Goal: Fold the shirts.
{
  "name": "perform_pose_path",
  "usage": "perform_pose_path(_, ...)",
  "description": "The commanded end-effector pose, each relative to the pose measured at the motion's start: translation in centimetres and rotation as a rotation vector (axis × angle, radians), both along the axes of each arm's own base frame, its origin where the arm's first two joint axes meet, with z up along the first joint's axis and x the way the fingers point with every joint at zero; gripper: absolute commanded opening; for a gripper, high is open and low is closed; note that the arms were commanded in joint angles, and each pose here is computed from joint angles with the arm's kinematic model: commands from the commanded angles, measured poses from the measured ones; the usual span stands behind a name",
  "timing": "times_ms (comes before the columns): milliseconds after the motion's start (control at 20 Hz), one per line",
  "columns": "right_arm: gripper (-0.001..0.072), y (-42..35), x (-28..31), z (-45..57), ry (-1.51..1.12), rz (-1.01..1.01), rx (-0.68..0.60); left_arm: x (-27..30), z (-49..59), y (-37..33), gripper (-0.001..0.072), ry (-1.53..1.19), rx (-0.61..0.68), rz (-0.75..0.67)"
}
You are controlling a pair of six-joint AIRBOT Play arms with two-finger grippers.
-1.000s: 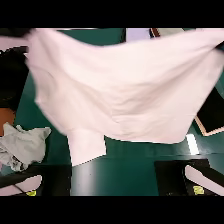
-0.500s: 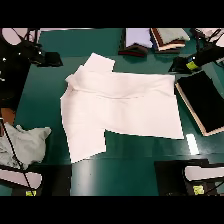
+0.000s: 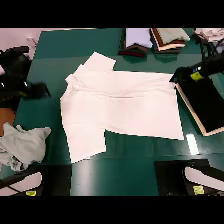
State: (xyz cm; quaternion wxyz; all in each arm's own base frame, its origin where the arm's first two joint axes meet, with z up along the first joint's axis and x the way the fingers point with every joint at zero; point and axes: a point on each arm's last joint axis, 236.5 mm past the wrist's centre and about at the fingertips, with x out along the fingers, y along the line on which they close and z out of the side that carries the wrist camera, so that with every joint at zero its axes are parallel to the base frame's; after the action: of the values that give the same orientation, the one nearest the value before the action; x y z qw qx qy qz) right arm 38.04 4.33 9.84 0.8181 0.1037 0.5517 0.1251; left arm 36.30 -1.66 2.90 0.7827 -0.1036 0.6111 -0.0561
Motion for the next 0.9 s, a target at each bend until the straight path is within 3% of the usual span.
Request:
perform_pose_path(0, 0.0384, 0.9, -2.4, -0.2, -0.033, -0.014, 0.030, -6.7, -6.6, -2.2, 0.0556, 0.129, -0.090, 0.045)
perform_pose_path(250, 0.0383, 1.4, -3.5, 0.8, -0.089, -0.025, 0.048, -8.6, -10.4, -5.9, 0.0554, 0.142, -0.262, 0.096)
perform_pose_path(650, 0.0382, 1.6, -3.7, 1.4, -0.104, -0.025, 0.056, -9.6, -10.9, -7.6, 0.0533, 0.150, -0.338, 0.078)
perform_pose_path(750, 0.0382, 1.8, -3.7, 1.6, -0.103, -0.025, 0.071, -9.4, -10.5, -8.2, 0.0126, 0.136, -0.364, 0.061)
perform_pose_path(800, 0.0382, 1.6, -4.0, 1.4, -0.089, -0.027, 0.070, -9.1, -10.0, -8.4, 0.0024, 0.122, -0.374, 0.034)
perform_pose_path(850, 0.0382, 0.9, -4.5, 1.0, -0.064, -0.034, 0.059, -8.8, -9.3, -8.5, 0.0024, 0.109, -0.375, 0.020)
